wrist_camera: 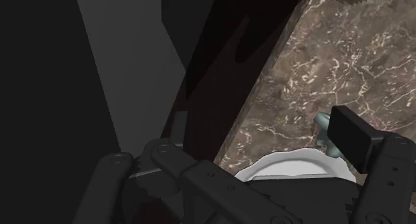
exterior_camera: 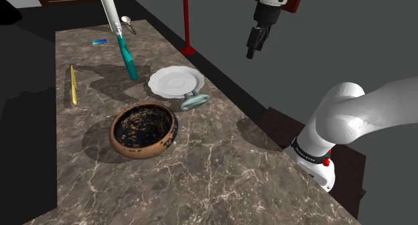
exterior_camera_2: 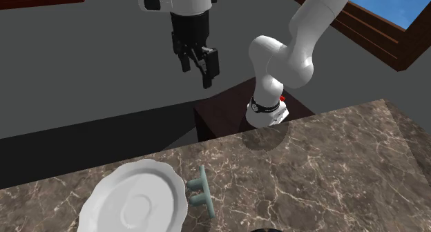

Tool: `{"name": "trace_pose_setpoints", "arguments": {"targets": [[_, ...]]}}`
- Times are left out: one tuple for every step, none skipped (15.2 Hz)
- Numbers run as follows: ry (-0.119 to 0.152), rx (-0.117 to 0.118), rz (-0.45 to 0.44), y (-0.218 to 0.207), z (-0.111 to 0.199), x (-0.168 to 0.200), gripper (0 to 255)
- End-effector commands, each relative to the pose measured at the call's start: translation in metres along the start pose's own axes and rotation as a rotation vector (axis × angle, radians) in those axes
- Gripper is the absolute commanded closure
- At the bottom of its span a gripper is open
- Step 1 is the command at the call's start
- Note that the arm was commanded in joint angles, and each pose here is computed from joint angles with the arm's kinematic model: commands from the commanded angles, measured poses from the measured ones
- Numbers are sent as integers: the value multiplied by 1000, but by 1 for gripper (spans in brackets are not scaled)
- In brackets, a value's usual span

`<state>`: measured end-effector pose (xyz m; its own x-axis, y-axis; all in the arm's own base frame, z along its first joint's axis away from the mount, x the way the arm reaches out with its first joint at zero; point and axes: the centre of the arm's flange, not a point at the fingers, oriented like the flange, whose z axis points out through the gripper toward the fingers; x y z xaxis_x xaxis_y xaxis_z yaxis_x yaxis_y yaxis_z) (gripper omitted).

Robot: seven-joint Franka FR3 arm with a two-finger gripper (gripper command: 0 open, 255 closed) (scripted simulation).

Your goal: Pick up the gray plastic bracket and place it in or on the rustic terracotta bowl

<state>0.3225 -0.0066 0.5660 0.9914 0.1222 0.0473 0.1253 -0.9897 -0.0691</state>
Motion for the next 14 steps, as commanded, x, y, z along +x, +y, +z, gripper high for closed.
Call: {"name": "trace_pose_setpoints", "arguments": {"targets": [[0,0,0,0,0,0,0],[-1,-3,22,-11,6,6,0],[-2,-7,44,-22,12,11,0],[-3,-10,65,-32,18,17,0],[-4,-13,87,-43,24,24,0],[-5,-17,109,-53,31,30,0],[-6,-20,131,-63,37,37,0],[-7,-23,153,-73,43,44,0],[-8,-27,175,-83,50,51,0],[-9,-30,196,-93,56,58,0],[-11,-33,218,-102,62,66,0],[-12,-37,240,-111,69,73,0],[-13,-40,262,-121,75,81,0],[-14,-43,284,-129,82,89,0]]}}
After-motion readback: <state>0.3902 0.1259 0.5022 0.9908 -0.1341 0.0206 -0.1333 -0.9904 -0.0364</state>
